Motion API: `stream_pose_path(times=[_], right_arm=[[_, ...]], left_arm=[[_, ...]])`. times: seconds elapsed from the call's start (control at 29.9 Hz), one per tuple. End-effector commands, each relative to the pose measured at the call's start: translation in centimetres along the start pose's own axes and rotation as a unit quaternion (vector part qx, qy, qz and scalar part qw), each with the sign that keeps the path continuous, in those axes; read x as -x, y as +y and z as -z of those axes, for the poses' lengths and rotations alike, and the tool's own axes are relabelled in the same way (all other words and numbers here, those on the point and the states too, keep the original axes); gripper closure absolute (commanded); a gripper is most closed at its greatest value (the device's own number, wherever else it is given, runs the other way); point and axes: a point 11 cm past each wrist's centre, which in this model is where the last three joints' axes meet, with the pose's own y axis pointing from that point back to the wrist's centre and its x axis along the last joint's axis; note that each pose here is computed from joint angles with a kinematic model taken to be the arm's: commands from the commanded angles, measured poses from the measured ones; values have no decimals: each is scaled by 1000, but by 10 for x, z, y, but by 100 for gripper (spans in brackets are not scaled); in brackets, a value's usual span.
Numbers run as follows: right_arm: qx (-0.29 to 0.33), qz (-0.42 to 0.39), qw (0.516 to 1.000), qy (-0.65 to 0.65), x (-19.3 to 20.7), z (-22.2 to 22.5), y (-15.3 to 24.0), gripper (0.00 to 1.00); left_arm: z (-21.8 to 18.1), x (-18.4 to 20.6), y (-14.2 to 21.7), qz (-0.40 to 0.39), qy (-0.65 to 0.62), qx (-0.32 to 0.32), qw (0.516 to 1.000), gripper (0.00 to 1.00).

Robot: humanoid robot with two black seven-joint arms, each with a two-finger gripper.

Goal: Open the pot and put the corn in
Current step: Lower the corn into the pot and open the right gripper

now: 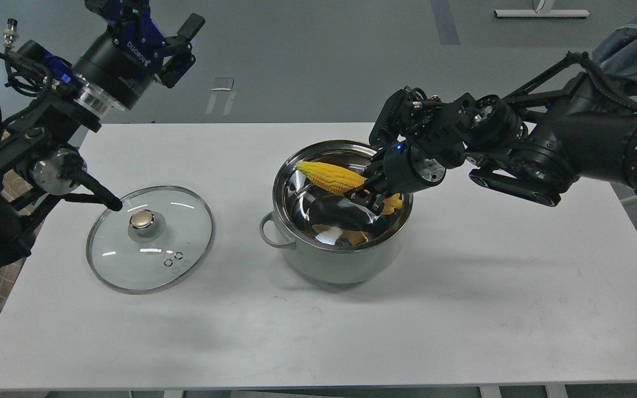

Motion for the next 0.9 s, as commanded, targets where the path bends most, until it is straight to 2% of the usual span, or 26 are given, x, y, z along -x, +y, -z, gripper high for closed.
stream_pose_path(times=[0.0, 0.23, 0.43, 0.47, 0.5, 0.8, 0.87], right_arm=[[2, 6, 1000, 2, 3, 0, -4, 54], [-4, 12, 1000, -3, 11, 4, -10, 53], [-5, 10, 1000, -3, 11, 4, -11, 39], [-5, 8, 1000, -3, 11, 4, -11, 33], [-3, 8, 1000, -3, 10, 3, -11, 31], [9, -20, 999, -26, -5, -7, -1, 23], [28, -47, 998, -39, -23, -21, 18, 17]], left_arm=[[0, 0, 0, 0, 0, 0, 1000, 3], [1, -2, 2, -5, 3, 1, 1000, 3], [2, -2, 4, -3, 5, -1, 1000, 3], [3, -2, 5, -3, 5, -2, 1000, 3], [2, -2, 4, -4, 5, -1, 1000, 3], [4, -1, 5, -3, 6, -2, 1000, 3], [3, -2, 4, -3, 5, -2, 1000, 3]])
